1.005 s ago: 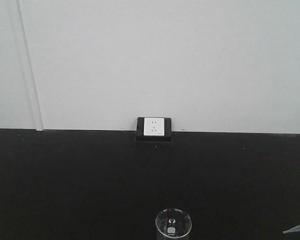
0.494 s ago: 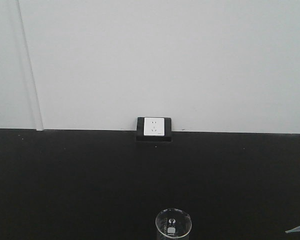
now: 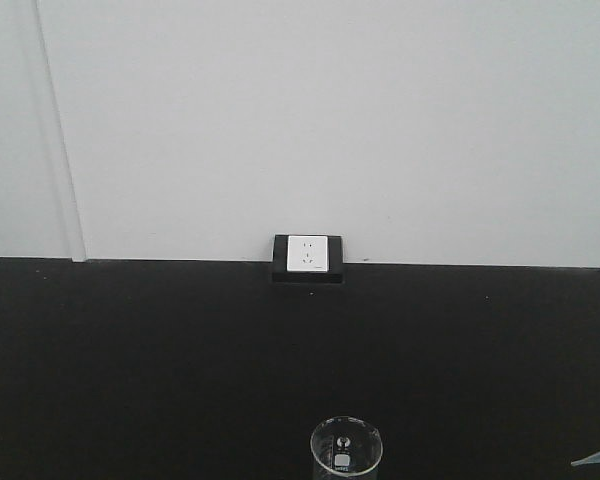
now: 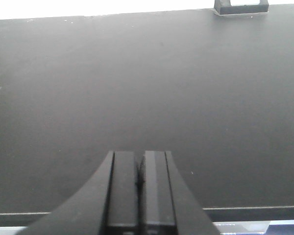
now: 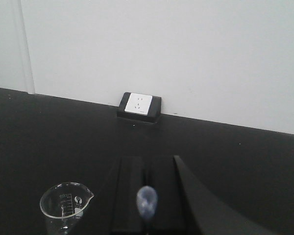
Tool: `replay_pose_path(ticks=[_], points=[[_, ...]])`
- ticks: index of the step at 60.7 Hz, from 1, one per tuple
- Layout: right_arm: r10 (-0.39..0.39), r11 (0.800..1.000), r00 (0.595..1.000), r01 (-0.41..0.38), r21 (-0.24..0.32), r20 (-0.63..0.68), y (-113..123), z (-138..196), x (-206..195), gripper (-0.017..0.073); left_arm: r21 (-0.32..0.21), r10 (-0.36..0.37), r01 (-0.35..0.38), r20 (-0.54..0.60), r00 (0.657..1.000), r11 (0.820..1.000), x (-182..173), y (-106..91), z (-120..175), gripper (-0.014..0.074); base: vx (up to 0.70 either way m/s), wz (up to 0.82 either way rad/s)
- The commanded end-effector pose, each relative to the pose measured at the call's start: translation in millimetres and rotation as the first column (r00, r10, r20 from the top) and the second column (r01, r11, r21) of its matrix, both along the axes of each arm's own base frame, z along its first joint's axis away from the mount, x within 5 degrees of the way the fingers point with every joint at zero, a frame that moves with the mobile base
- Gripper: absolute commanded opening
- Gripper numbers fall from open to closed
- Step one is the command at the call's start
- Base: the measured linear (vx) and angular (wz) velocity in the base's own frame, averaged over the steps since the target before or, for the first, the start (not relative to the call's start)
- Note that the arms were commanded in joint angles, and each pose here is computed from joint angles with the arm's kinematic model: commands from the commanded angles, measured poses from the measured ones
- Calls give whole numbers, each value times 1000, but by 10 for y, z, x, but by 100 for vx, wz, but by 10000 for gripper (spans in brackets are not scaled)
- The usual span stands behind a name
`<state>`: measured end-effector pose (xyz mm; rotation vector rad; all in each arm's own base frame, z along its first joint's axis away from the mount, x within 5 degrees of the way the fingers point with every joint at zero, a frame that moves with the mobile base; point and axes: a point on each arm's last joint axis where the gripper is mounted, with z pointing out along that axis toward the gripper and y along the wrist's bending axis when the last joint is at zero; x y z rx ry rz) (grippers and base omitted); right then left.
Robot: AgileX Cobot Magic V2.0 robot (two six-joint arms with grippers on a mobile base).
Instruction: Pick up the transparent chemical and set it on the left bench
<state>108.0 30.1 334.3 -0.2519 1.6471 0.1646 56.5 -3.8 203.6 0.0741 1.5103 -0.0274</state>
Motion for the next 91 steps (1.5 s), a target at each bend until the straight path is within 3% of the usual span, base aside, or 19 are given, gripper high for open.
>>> replay_pose_path(ticks=[1,42,91], points=[[22,1000,995,-24,17,97,18,160,-10,-4,-14,0,1,80,997,1000,-15,2,27,-3,0,0],[22,1000,995,-24,18,98,18,161,-10,-4,-14,0,1,80,997,1000,-15,2,27,-3,-1,-2],[22,1000,995,-24,18,98,18,161,-10,-4,-14,0,1,80,997,1000,-15,2,27,-3,-13,-24]])
